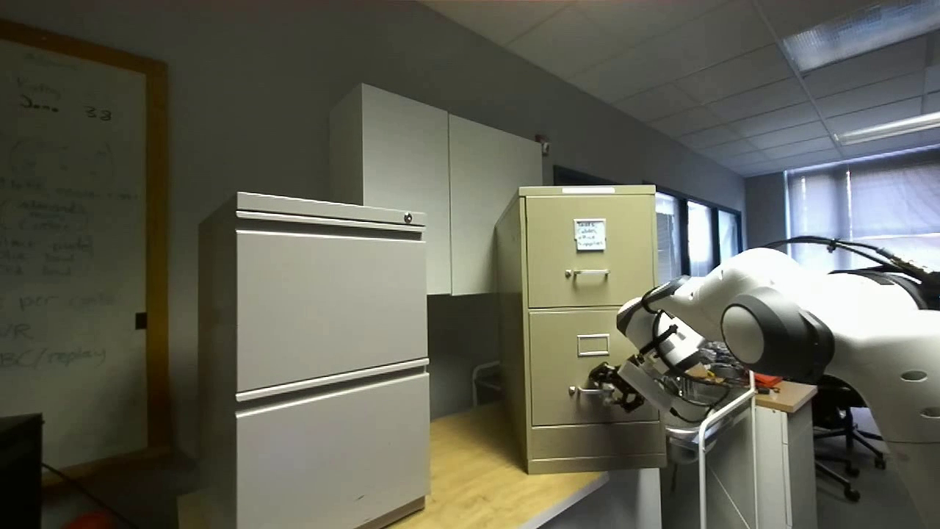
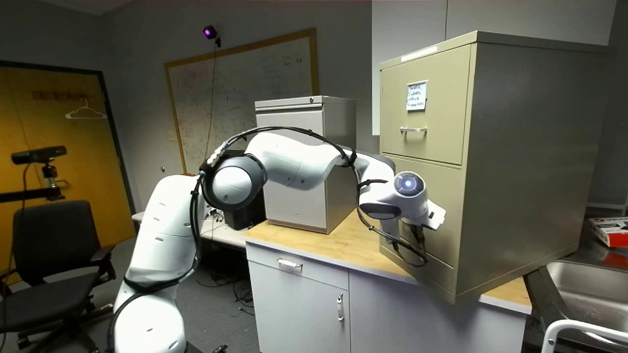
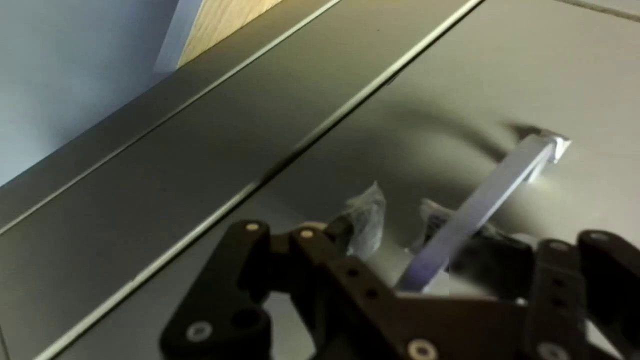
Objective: Open the bottom drawer of the file cabinet on the right
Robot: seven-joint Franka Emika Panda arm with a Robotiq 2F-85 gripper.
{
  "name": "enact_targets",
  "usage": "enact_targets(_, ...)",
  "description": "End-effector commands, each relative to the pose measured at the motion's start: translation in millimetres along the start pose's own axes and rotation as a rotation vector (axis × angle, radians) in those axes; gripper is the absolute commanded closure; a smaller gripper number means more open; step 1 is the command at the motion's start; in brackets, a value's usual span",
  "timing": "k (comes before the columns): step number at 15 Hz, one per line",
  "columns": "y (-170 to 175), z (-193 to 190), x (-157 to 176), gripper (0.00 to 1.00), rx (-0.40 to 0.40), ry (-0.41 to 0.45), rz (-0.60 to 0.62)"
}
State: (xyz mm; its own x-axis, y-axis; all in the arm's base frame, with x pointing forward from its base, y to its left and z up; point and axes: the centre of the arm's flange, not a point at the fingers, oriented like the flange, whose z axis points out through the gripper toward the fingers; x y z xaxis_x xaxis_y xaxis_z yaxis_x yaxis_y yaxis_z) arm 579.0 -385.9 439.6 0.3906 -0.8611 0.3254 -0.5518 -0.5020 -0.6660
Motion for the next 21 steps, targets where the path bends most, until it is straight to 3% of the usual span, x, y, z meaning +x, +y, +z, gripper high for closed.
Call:
enact_targets(1, -23.4, -13.7, -56.2, 0.93, -0.112, -0.093, -0.109)
enact_targets(3, -23.2, -13.6, -78.0, 0.97, -0.146, -0.095, -0.141)
enact_targets(5, -14.7, -5.9, -84.5, 0.92, -0.142, -0.082, -0.141)
enact_targets(10, -10.8, -5.6, -93.8, 0.92, -0.123, -0.038, -0.127)
enact_targets(21, -0.9, -44.9, -147.3, 0.93, -0.131, -0.071, -0.145)
